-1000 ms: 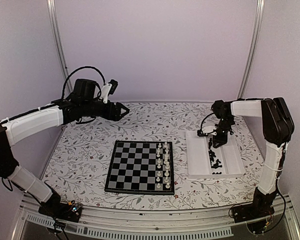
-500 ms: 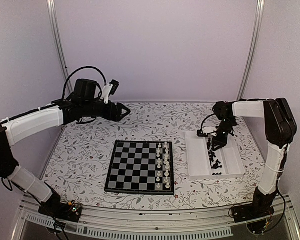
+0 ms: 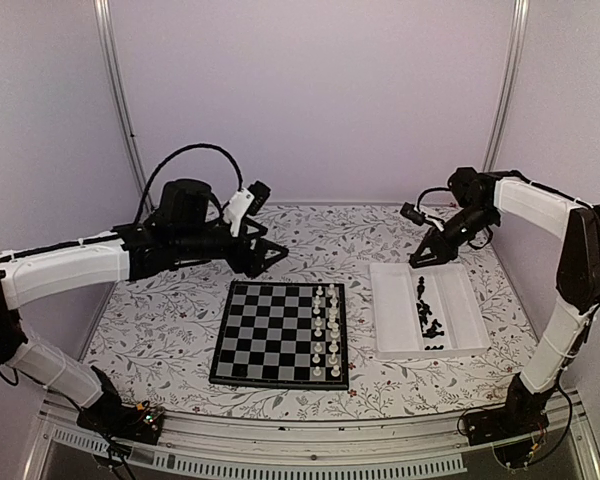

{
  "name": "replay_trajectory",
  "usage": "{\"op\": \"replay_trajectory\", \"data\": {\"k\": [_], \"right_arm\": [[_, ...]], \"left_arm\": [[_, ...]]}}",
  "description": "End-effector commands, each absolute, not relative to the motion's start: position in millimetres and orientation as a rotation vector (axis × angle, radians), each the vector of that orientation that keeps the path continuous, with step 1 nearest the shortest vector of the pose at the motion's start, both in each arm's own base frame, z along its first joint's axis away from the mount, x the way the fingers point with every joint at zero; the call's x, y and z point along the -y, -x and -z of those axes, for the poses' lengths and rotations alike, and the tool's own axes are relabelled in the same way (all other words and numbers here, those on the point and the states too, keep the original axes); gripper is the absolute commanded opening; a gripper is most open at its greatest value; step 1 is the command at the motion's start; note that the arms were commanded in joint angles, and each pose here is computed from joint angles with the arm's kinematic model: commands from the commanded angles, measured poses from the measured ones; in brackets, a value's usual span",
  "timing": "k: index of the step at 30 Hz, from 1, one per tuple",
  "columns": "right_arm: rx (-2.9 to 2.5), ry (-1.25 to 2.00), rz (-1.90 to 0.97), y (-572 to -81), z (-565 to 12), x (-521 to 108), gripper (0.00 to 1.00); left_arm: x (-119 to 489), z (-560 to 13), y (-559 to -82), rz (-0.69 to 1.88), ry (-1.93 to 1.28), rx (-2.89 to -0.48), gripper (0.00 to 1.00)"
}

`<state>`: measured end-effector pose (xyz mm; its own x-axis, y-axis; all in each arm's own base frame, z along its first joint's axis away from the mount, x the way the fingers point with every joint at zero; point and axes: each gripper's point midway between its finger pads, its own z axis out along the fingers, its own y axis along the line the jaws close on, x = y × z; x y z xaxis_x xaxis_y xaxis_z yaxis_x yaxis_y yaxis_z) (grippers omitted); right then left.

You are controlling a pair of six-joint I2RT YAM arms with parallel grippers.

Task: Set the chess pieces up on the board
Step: Pick up the chess piece from the storage box, then place the chess piece on the chessboard.

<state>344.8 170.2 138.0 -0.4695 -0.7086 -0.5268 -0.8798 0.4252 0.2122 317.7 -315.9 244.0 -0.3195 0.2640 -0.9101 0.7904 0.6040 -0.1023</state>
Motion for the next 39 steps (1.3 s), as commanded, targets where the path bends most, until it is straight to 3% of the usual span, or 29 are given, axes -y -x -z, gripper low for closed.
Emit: {"op": "replay_trajectory", "data": {"k": [1,10,20,39], "right_arm": [[-2.149,1.220,-1.224,-309,-201,-216,0.05],[-1.982,1.127,-1.666,-275,-225,-234,0.06],[-1.954,1.176,-1.723,-253,-222,-245,0.08],[-1.951,1.199,-1.754,-245,-222,-250,0.10]], "left_arm": [[354,-267,-270,0.610,-1.052,-1.568,0.83],[439,-243,-227,0.444,-1.284,-1.382,0.70],[510,-236,-257,0.375,-1.347,-1.278,0.66],[540,-234,-255,0.411,-1.409,-1.186,0.48]]}}
